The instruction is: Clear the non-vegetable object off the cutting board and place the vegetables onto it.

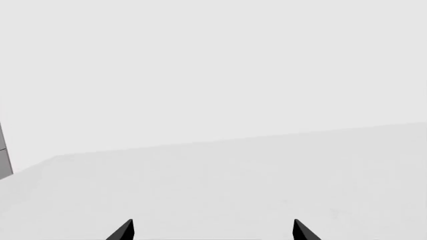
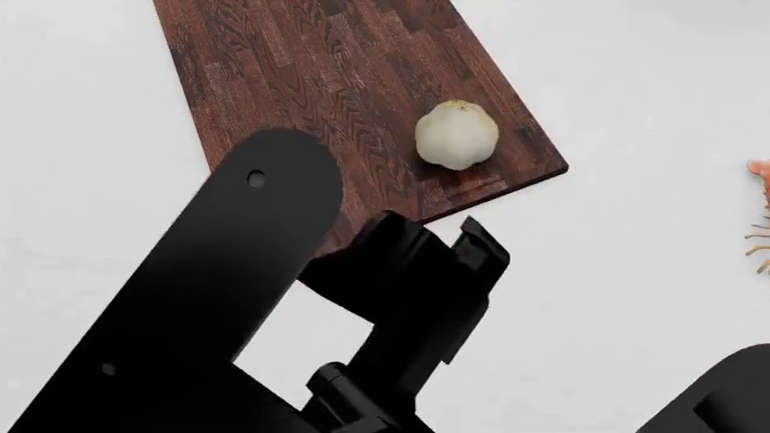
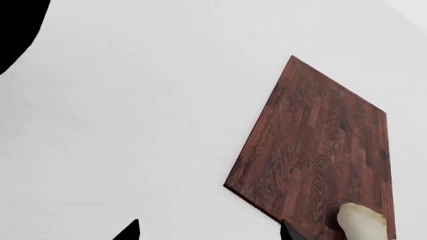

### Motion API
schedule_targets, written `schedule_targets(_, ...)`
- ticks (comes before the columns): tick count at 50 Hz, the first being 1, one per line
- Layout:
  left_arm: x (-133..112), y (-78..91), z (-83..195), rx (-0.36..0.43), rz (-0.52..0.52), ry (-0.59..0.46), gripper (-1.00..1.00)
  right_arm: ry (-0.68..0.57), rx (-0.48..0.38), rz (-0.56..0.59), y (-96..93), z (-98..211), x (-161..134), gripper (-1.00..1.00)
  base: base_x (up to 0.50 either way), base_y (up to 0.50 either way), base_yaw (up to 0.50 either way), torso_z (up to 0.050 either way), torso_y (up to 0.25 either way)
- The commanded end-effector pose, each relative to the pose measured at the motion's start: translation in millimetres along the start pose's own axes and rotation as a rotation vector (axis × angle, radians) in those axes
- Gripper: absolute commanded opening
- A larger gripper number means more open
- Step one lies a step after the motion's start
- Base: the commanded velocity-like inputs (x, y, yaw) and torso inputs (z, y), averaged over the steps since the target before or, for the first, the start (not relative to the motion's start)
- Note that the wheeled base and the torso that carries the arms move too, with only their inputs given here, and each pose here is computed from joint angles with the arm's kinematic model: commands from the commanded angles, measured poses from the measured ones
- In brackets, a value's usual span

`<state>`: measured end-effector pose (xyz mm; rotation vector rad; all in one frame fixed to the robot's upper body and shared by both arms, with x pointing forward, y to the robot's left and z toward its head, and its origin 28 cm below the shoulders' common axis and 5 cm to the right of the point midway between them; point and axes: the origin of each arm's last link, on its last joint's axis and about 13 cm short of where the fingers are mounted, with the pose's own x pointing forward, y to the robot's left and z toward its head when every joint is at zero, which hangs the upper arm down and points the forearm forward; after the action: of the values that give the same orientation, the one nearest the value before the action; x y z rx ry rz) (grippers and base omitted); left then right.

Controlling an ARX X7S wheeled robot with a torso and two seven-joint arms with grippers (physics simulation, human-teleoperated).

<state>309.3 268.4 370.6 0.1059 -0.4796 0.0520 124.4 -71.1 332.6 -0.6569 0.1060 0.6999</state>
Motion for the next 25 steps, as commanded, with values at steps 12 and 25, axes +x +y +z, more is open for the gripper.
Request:
schedule_targets(12, 1, 0.9, 0, 0.004, 0.0, -0.001, 1.0, -0.007, 0.048, 0.196, 25.1, 8, -1, 1.0, 0.0, 0.0, 0.0, 0.0, 0.0)
schedule_targets(25, -2, -1.4, -5, 0.006, -0.006, 0.007, 1.0, 0.013, 0.016, 0.259, 33.9, 21, -15, 1.0, 0.0, 0.0, 0.0, 0.0, 0.0)
